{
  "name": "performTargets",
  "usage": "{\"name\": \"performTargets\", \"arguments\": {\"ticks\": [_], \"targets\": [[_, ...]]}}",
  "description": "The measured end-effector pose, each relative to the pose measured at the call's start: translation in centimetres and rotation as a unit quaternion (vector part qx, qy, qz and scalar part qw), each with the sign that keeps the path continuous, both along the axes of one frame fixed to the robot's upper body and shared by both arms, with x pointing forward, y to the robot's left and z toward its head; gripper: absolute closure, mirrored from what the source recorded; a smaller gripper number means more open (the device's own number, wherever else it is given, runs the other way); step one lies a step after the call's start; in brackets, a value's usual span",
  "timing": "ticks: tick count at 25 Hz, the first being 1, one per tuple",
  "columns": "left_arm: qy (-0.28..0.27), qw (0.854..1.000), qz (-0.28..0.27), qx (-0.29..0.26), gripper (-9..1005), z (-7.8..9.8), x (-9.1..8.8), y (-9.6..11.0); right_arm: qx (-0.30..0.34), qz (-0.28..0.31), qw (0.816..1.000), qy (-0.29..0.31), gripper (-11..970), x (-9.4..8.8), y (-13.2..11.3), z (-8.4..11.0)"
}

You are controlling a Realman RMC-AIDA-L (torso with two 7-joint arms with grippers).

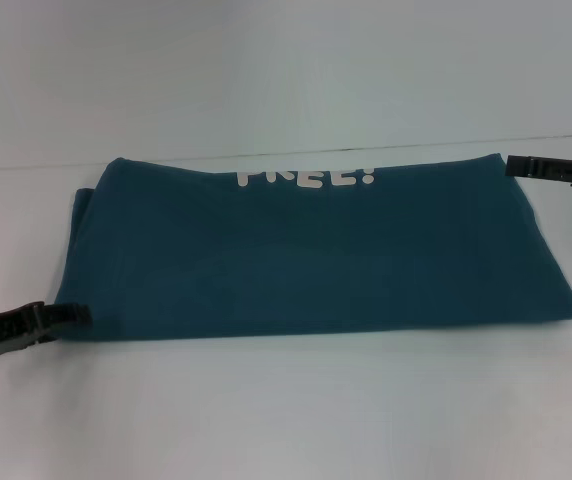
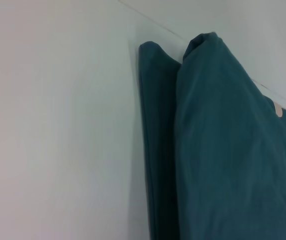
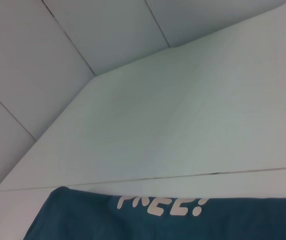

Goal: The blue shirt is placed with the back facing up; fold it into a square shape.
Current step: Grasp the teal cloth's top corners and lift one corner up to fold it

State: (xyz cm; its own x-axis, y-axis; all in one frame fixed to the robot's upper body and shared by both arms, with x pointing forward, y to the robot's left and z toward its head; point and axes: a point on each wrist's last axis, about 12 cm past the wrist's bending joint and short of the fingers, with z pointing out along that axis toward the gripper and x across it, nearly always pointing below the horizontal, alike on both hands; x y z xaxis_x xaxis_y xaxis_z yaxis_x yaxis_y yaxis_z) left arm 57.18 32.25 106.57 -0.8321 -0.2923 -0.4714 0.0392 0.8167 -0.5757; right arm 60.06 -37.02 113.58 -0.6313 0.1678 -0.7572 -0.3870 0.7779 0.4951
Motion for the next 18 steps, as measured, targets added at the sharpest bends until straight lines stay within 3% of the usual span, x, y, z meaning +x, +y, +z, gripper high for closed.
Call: {"name": "performTargets", "arguments": {"ticks": [10,18], "targets": [[-0.004,1.0,-0.008,0.003,372,0.3,0.5,-0.5,0.0,-0.001,1.0,0.0,95,0.0,0.0,0.0],[-0.009,1.0,-0.002,0.004,373,1.1,0.6,0.6,0.0,-0.001,1.0,0.0,96,0.0,0.0,0.0]]}}
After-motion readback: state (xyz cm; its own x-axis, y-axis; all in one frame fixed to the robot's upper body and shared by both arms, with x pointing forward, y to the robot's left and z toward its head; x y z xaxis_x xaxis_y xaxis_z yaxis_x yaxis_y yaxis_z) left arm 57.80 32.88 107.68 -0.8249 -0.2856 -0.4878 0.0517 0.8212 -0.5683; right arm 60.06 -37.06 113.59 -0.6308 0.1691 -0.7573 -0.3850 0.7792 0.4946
